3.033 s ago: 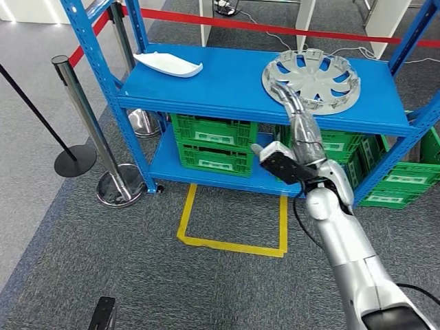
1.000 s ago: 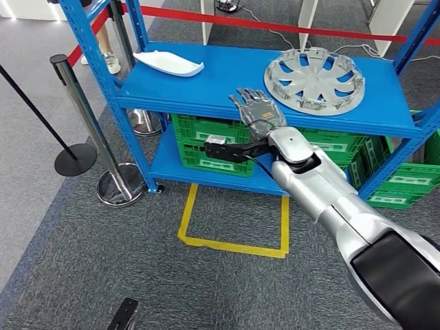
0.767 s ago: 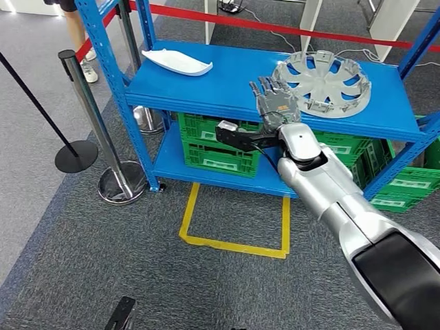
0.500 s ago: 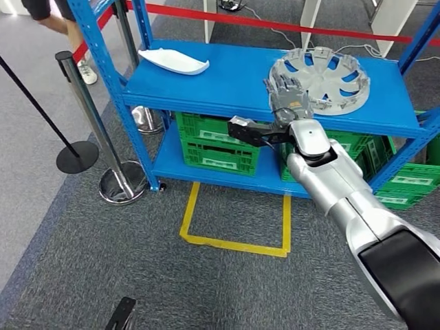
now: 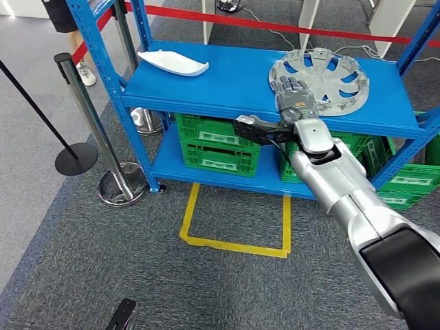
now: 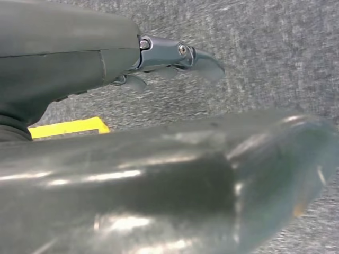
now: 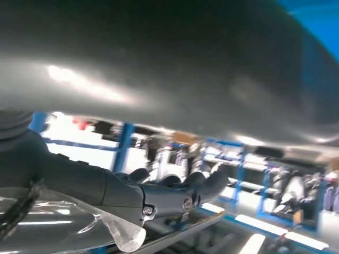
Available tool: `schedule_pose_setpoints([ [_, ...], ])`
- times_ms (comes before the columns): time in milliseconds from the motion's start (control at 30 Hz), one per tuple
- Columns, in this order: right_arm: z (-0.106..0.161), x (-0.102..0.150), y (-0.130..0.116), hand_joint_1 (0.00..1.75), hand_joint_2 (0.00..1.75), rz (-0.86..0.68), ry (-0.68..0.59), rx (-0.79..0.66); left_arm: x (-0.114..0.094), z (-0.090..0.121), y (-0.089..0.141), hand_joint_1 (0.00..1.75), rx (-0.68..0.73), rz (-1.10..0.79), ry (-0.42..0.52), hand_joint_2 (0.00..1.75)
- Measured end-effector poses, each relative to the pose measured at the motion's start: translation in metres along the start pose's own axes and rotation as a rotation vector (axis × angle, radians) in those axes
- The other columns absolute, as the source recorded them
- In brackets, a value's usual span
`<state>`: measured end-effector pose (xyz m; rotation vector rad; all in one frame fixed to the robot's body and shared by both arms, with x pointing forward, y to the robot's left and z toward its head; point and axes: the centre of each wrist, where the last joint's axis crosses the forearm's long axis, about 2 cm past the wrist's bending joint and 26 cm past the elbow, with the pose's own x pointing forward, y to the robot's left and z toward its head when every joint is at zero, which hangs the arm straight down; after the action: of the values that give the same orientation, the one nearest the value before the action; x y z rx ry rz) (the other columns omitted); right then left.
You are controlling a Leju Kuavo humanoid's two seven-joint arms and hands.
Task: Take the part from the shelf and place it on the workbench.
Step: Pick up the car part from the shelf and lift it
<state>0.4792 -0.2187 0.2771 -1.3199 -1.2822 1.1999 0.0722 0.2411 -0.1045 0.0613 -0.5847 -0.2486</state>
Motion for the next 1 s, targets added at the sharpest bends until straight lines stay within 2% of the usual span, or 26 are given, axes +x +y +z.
schedule_pose_setpoints([
  [133,-0.001,0.001,-0.001,0.0,0.0,-0.135,-0.071,0.107,-0.001,0.0,0.0,0.0,0.004,0.007,0.003,0.0],
  [333,0.0,0.001,0.005,0.0,0.0,-0.21,-0.051,0.109,-0.002,0.001,0.0,0.0,0.006,0.012,0.005,0.0],
  [700,0.001,0.006,0.005,0.0,0.0,-0.232,-0.019,0.068,-0.004,0.001,0.0,0.0,0.005,0.01,0.008,0.0],
  [1000,0.002,0.007,0.01,0.0,0.0,-0.272,-0.005,0.119,-0.004,0.001,0.002,0.0,0.008,0.008,0.012,0.0],
])
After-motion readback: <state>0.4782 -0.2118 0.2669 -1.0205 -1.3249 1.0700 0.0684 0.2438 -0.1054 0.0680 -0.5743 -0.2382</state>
